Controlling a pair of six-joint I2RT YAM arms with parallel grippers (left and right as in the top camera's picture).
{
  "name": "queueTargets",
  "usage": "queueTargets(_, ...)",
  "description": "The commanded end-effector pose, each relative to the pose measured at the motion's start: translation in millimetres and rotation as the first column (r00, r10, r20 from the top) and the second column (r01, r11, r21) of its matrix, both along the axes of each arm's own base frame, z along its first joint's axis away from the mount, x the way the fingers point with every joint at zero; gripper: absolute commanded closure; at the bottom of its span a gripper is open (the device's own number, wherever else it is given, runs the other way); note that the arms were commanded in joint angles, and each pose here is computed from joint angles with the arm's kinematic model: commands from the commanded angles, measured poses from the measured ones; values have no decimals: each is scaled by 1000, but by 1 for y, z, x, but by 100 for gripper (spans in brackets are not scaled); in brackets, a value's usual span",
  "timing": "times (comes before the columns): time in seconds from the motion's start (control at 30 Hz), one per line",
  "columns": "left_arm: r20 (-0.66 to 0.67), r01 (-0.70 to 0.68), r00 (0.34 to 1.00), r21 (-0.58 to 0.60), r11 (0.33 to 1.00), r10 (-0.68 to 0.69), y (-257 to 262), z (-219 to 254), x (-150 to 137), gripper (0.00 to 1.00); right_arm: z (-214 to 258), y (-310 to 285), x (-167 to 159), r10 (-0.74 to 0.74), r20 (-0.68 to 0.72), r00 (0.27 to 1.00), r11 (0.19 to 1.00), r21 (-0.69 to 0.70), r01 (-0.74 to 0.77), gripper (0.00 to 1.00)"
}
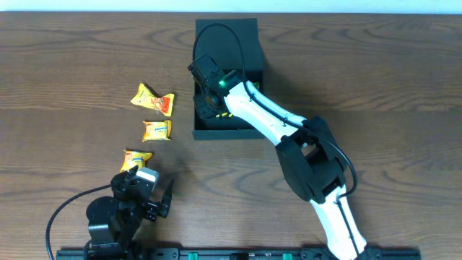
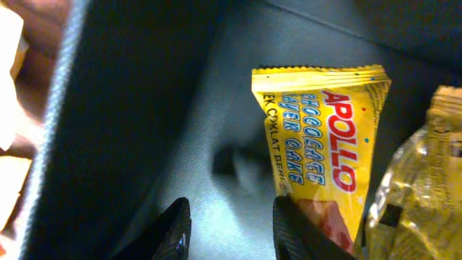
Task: Pack container
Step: 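Open the right gripper and lift it out of the box to the right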
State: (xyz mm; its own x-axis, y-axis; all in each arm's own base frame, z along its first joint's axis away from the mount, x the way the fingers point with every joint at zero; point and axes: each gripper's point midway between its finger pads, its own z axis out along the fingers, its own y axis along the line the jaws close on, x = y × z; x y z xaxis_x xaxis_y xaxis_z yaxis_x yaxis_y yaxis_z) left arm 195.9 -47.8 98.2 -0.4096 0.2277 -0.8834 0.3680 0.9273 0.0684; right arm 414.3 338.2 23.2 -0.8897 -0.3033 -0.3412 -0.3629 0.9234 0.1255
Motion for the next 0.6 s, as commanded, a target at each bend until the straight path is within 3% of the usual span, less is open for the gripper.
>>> queueTargets(0.0,-3,0,1000,-2,1000,0,0,-3,0,5,-14,-13,7,-83,7,997,995,-47,83,62)
queueTargets(0.57,-3,0,1000,-2,1000,0,0,-3,0,5,-11,-15,18,-165,50,985,985,-33,167,62)
